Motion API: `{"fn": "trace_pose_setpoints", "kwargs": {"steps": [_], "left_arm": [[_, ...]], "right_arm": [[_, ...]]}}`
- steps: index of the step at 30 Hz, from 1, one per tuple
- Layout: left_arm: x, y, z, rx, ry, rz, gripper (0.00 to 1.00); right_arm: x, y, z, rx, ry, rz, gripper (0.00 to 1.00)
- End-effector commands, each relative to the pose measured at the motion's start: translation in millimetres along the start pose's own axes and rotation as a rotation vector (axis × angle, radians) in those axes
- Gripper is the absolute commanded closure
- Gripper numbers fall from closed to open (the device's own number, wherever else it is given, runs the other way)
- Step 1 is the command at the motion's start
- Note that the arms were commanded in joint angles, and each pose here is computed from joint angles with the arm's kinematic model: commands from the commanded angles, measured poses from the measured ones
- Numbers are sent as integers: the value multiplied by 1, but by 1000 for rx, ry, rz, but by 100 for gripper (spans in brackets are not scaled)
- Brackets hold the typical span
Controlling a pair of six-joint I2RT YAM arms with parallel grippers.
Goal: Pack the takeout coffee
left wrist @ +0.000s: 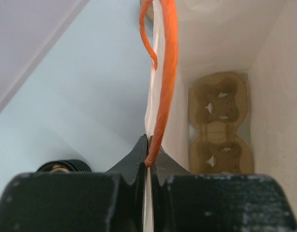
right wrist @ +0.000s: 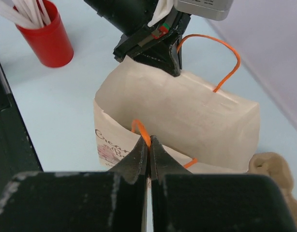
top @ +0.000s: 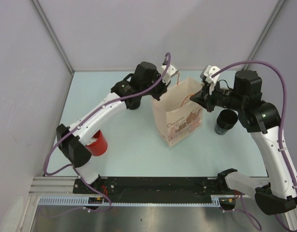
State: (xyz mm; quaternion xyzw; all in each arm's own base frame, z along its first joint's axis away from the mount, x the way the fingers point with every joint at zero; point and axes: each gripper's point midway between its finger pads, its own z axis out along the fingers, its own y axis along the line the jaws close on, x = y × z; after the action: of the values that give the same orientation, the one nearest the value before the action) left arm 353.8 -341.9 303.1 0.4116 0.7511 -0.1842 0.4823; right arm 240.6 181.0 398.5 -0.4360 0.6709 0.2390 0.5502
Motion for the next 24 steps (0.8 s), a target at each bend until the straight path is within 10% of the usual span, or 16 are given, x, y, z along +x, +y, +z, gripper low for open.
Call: {"fn": "trace_pose_setpoints", "kwargs": {"steps": [1, 24], "left_arm": [[53, 12, 21, -36, 115, -17, 95], [-49, 29, -33, -39, -111, 11, 92]], "right_arm": [[39, 4, 25, -70, 98, 39, 100], [-21, -10, -6, 41, -31, -39, 100]]}}
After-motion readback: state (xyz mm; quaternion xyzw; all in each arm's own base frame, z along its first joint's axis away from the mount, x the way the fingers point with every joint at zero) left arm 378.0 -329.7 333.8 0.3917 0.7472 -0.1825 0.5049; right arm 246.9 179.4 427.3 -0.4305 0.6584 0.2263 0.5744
